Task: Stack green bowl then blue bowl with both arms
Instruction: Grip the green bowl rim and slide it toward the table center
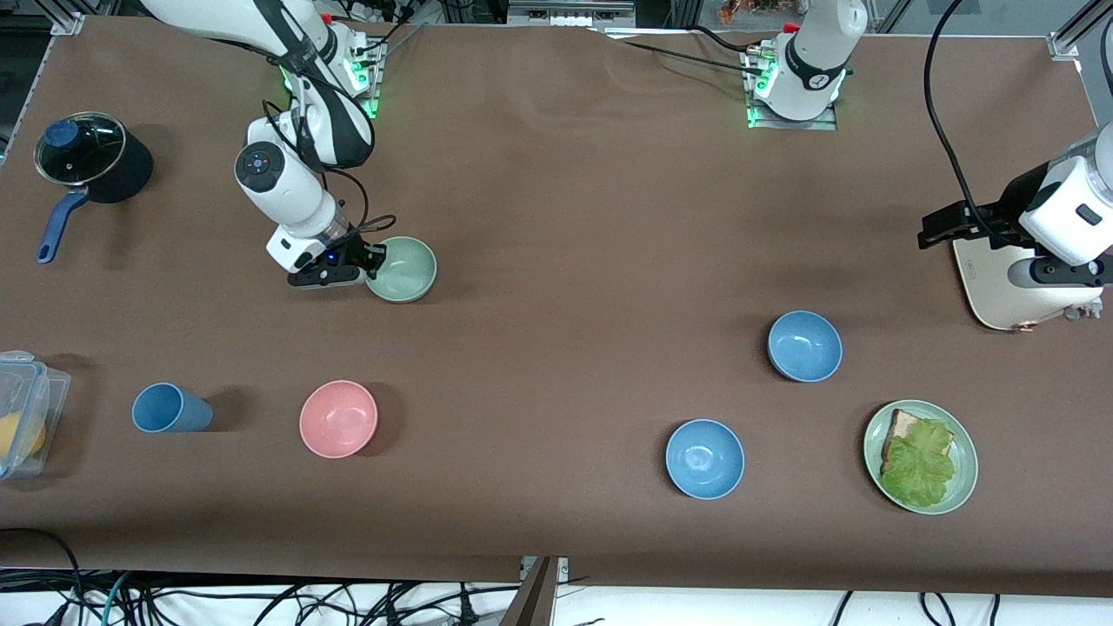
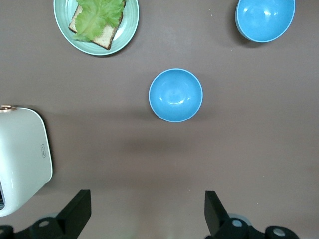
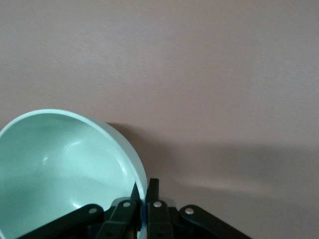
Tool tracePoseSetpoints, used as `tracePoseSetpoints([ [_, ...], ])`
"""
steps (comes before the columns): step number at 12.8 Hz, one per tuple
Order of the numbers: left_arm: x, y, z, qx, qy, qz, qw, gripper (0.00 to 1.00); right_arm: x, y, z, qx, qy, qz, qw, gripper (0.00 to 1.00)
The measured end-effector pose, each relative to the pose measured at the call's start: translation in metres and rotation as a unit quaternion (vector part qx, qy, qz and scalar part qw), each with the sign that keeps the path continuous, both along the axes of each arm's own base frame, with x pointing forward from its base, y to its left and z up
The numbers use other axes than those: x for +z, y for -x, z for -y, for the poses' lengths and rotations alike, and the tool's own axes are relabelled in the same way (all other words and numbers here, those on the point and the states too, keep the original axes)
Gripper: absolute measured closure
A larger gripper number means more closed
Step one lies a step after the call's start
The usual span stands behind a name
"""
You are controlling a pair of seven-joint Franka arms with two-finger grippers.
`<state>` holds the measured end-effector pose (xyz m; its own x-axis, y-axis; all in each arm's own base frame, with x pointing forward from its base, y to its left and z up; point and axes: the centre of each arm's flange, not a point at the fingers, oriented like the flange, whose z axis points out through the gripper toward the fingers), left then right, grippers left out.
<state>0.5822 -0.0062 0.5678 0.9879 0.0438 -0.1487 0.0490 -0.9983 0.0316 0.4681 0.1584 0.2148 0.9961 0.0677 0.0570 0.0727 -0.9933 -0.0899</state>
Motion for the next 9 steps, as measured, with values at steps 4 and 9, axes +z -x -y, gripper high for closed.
tracePoseSetpoints([
  [4, 0.000, 0.000, 0.000, 0.000, 0.000, 0.000, 1.000, 0.00, 0.050, -0.033, -0.067, -0.033, -0.016, -0.008, 0.999, 0.95],
  [9, 0.000, 0.000, 0.000, 0.000, 0.000, 0.000, 1.000, 0.00, 0.057, -0.045, -0.213, -0.097, -0.057, -0.030, 0.993, 0.95],
])
